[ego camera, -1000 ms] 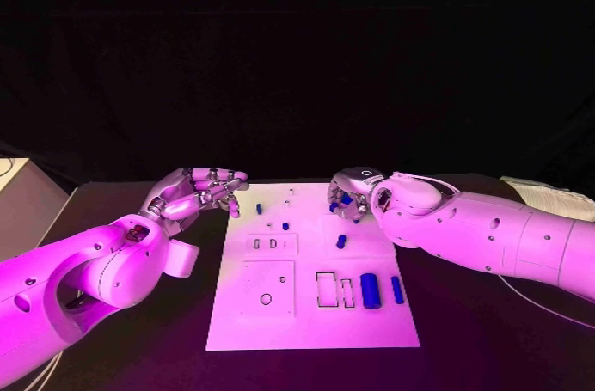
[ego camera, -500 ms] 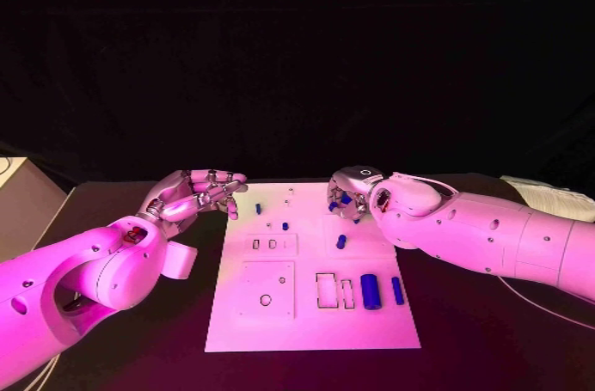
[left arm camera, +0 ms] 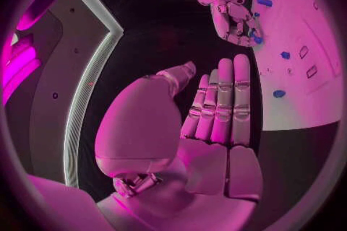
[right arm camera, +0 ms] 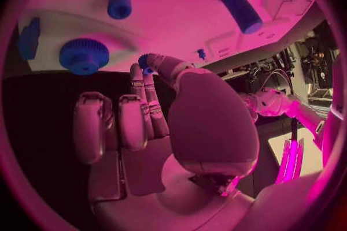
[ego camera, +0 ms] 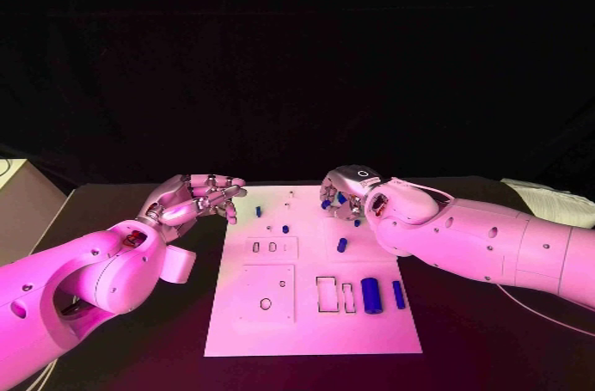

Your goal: Assemble the parts on the task board

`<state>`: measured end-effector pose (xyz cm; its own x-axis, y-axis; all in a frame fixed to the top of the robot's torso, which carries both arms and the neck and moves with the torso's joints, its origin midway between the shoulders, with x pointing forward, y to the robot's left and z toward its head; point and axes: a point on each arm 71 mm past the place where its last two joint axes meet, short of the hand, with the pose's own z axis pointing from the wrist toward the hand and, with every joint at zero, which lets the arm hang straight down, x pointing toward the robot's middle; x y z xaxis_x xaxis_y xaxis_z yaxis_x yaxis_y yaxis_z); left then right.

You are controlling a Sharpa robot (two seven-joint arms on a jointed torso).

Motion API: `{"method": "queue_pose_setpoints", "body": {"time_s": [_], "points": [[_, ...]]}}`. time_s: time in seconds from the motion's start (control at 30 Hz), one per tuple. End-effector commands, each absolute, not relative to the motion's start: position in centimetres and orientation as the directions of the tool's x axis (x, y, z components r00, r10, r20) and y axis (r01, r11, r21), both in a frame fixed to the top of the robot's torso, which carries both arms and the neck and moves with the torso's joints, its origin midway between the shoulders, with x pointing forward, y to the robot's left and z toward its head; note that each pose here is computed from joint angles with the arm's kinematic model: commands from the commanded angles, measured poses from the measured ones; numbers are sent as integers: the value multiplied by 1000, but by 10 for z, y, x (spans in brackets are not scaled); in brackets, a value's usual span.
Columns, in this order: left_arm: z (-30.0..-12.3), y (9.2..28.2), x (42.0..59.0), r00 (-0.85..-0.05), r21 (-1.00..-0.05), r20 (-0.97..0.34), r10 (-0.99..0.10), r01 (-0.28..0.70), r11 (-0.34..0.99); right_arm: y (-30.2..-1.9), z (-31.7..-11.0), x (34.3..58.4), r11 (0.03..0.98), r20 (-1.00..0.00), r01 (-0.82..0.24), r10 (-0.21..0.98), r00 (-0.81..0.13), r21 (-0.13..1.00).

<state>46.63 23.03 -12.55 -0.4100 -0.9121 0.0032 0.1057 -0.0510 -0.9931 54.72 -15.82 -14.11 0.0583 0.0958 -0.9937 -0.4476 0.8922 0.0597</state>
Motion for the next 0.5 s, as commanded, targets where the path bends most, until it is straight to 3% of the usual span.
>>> {"method": "queue_pose_setpoints", "body": {"time_s": [0.03,0.5], "points": [[-125,229,466,-428,-993,-2,-904,110,-50,-152,-134,548,901,-984,-430,120,130,53],[-125,229,467,-433,-993,-10,-902,113,-43,-117,-126,560,898,-971,-435,154,184,60]]}}
